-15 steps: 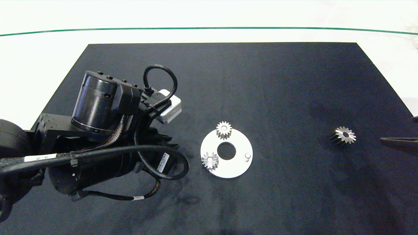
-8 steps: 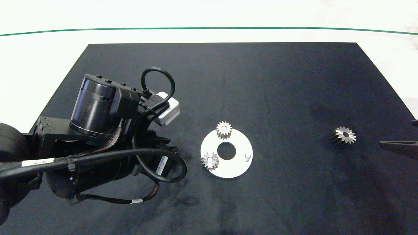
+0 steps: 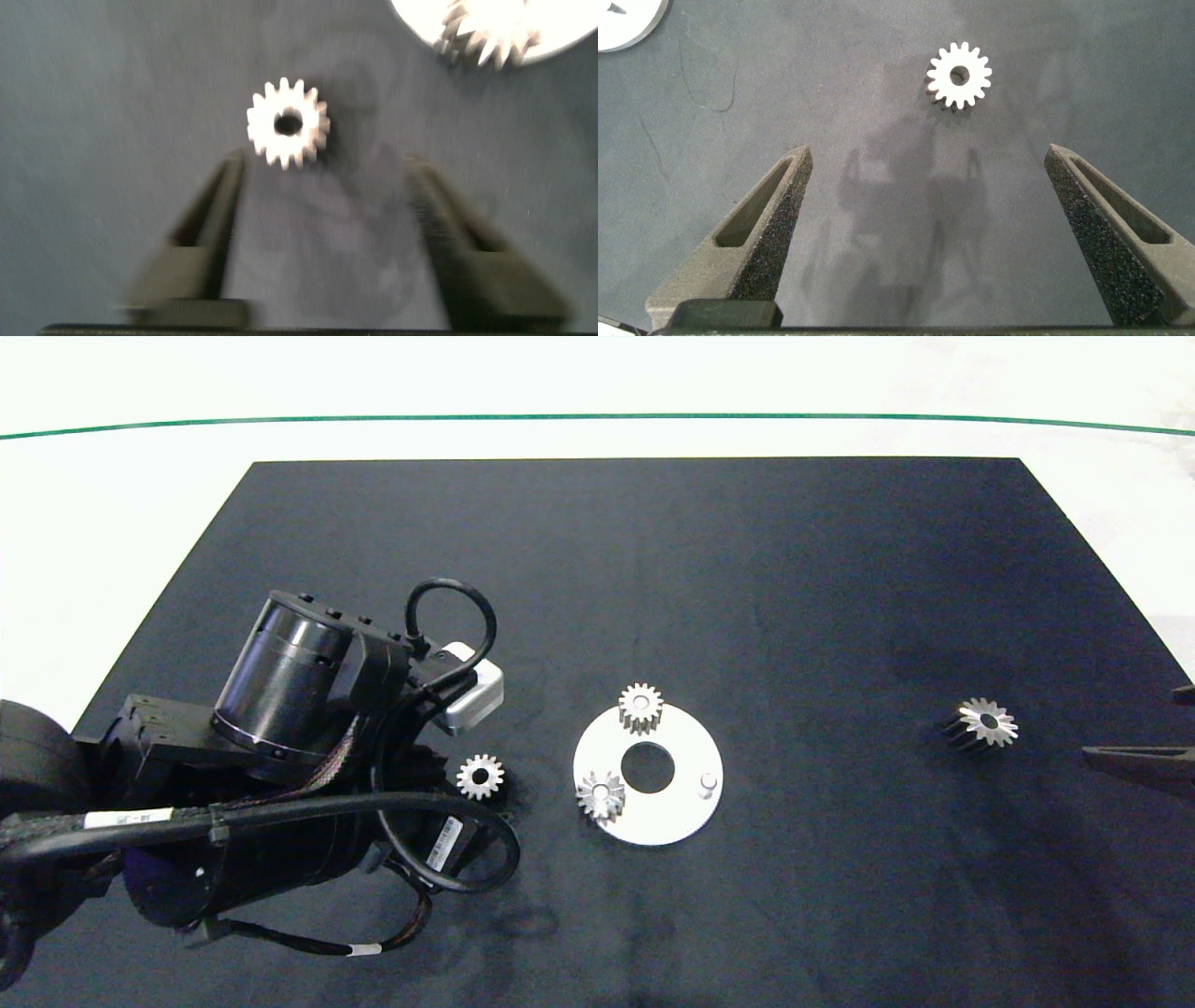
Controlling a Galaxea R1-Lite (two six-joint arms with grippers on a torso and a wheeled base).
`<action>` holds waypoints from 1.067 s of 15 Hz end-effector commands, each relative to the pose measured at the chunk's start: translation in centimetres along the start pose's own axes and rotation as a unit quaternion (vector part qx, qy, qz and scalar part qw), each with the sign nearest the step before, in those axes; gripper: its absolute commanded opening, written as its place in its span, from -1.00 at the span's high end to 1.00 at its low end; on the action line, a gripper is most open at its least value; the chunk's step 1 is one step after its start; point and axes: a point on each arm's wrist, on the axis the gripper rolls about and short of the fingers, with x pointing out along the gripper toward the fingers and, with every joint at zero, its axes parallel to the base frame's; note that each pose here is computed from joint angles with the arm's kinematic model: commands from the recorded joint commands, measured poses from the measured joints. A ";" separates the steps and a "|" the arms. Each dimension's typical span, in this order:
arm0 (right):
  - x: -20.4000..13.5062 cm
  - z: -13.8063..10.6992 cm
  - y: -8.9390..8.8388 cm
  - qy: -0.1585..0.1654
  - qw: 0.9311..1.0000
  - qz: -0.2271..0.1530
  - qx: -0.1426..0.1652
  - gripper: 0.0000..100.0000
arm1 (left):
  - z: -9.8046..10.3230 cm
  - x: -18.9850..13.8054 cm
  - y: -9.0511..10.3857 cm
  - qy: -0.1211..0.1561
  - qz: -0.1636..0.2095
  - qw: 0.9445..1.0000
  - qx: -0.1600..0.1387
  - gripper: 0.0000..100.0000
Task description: Remove an incorrectly installed larger gear and replace it with the correct smaller gear
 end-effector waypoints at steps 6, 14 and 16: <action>0.2 -0.3 -0.1 0.004 1.000 0.005 0.005 -1.00 | 0.5 2.5 0.4 0.022 0.011 0.999 -0.033 -1.00; 0.1 -0.4 -0.3 0.004 1.000 0.002 0.006 -1.00 | 0.5 4.0 1.2 0.038 0.025 0.998 -0.051 -1.00; 0.2 -0.4 -0.2 0.005 1.000 0.003 0.006 -1.00 | 0.5 4.4 1.1 0.040 0.024 0.998 -0.052 -1.00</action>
